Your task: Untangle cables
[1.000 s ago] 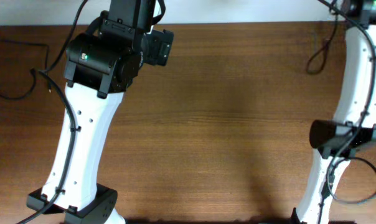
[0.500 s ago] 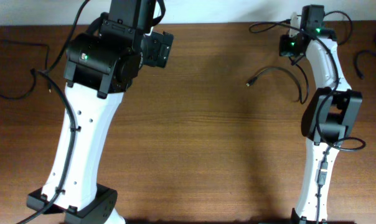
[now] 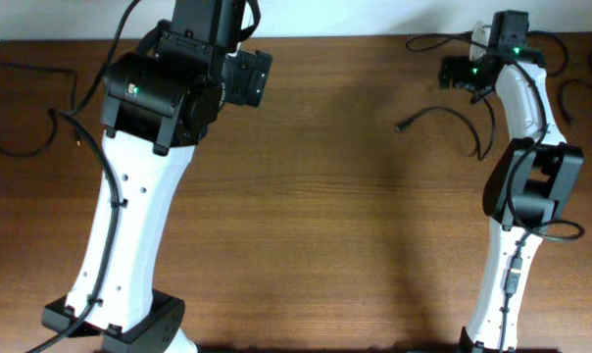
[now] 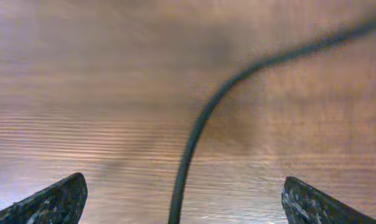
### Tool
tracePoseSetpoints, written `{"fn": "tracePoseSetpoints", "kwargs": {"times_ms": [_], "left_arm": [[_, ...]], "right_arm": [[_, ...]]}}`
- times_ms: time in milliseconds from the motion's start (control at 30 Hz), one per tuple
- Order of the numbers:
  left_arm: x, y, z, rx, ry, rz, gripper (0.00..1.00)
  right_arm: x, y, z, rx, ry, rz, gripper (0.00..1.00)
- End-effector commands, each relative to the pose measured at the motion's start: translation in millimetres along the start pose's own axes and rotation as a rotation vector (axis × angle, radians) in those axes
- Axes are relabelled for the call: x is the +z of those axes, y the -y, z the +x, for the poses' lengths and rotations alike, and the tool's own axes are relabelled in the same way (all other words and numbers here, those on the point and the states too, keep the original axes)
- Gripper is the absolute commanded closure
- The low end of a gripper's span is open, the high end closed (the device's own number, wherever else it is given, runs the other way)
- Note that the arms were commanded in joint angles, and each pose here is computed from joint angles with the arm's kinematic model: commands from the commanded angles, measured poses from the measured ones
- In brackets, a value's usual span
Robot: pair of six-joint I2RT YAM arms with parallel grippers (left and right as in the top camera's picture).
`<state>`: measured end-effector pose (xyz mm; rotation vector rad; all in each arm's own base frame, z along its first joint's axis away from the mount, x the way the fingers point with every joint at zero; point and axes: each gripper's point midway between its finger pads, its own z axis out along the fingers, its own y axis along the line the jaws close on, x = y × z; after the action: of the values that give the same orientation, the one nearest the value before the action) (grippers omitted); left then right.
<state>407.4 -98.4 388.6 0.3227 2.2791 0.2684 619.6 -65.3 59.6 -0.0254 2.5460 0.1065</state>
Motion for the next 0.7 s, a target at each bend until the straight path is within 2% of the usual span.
{"fn": "tracePoseSetpoints", "kwargs": {"times_ms": [0,67,133,167,233,300,367,433,533,667], "left_arm": [[-17.6,-33.4,-7.6,-0.044,0.05,-0.151,0.01],[-20.1,-47.3,-6.9,-0.068,0.055,-0.177,0.01],[-17.2,-69.6,-0.6,-0.102,0.035,-0.218,0.01],[-12.8,-96.2,7.6,-0.144,0.01,-0.267,0.01],[-2.0,-152.1,30.3,-0.244,-0.047,-0.343,0.01],[8.8,-182.6,44.2,-0.319,-0.067,-0.339,0.01],[44.1,-222.8,71.0,-0.423,-0.119,-0.301,0.01],[83.5,-243.1,95.3,-0.431,-0.2,-0.303,0.01],[149.0,-247.9,104.3,-0.435,-0.22,-0.258,0.01],[227.8,-253.7,144.1,-0.404,-0.323,-0.267,0.01]], "right_arm": [[-109.0,-87.8,-90.4,-0.246,0.268,-0.085,0.01],[-157.4,-129.5,-119.1,-0.332,0.372,-0.023,0.01],[-196.7,-150.1,-138.7,-0.353,0.455,0.028,0.01],[-211.9,-159.6,-144.2,-0.361,0.484,0.026,0.01],[-219.2,-165.7,-138.2,-0.358,0.456,0.011,0.01],[-217.2,-164.8,-129.1,-0.358,0.415,0.008,0.01],[-214.9,-164.3,-123.0,-0.359,0.388,0.006,0.01],[-215.6,-164.6,-122.8,-0.359,0.387,0.004,0.01],[-215.2,-170.4,-118.9,-0.366,0.376,-0.033,0.01],[-210.2,-169.6,-104.3,-0.366,0.313,-0.043,0.01]]}}
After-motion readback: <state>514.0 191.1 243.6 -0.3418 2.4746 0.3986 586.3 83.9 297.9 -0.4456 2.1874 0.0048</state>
